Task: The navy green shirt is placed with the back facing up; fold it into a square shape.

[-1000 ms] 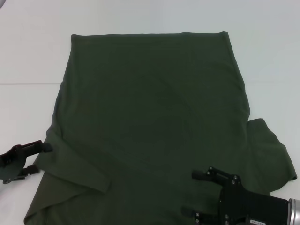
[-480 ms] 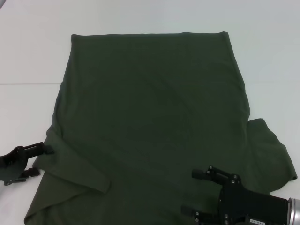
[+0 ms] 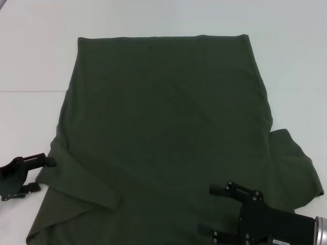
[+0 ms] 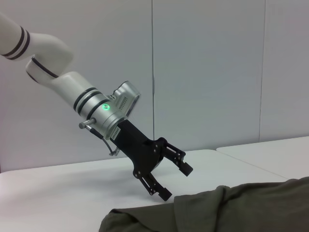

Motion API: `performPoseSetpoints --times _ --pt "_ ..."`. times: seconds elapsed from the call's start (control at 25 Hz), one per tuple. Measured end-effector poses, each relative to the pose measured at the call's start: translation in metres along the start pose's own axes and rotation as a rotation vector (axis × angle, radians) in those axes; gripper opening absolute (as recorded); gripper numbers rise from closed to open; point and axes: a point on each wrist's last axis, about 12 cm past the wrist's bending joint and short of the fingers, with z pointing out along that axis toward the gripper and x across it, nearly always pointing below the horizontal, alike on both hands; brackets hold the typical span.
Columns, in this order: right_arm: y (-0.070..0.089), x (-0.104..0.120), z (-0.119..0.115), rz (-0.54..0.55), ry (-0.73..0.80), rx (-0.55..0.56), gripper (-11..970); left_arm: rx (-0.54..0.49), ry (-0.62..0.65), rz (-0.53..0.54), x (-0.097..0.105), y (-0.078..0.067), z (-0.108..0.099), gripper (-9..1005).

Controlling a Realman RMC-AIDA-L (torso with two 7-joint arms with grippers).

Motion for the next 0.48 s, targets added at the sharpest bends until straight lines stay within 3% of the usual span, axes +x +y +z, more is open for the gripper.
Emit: performPoseSetpoints --times 0.48 --pt "0.0006 0.0007 -0.0014 0.003 0.001 0.002 896 -0.047 0.008 -0.032 -0.0011 0.0008 0.0034 916"
